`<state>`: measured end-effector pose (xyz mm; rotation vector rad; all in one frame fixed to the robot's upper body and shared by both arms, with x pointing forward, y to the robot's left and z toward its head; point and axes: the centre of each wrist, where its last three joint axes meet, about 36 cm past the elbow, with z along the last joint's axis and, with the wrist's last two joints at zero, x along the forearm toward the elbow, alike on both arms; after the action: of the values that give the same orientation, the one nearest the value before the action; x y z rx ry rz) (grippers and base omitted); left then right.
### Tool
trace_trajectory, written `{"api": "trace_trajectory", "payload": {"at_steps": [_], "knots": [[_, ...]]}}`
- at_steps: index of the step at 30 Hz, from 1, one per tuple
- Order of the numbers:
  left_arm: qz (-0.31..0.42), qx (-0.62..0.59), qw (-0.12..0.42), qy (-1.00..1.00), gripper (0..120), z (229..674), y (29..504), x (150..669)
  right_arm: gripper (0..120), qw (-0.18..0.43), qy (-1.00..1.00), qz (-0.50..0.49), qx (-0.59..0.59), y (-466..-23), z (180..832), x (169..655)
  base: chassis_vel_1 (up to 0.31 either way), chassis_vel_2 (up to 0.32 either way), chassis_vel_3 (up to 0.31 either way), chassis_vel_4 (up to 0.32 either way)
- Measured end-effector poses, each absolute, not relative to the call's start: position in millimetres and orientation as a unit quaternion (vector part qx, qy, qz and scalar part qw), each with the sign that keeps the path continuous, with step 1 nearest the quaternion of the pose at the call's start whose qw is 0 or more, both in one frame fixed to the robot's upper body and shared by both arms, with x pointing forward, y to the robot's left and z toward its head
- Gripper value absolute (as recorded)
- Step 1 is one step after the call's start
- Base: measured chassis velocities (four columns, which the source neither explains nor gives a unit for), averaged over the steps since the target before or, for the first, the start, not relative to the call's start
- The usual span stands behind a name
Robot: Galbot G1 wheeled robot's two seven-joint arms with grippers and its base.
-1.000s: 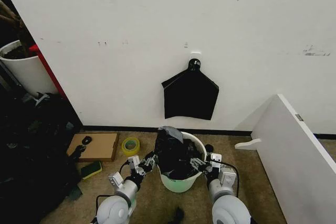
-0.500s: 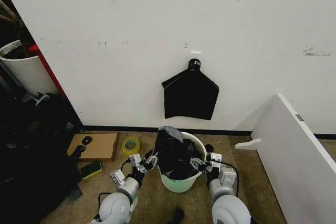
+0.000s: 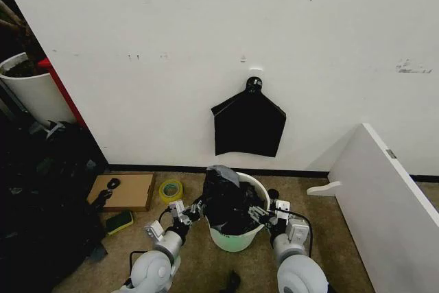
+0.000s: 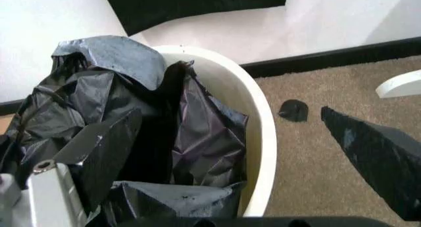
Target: Place the garbage bag over the trash bin.
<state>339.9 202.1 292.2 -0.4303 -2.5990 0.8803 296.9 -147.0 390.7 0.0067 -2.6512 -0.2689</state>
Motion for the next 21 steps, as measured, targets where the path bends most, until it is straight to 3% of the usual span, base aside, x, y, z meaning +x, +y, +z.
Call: {"api": "trace_trajectory", "payload": {"at_steps": [21], "knots": [[0.289,-0.123,0.184,-0.931,0,279,223,331,100,0.232,-0.968,-0.099,0.001,-147,393,297,0.000,0.000,0.000,0.000]]}}
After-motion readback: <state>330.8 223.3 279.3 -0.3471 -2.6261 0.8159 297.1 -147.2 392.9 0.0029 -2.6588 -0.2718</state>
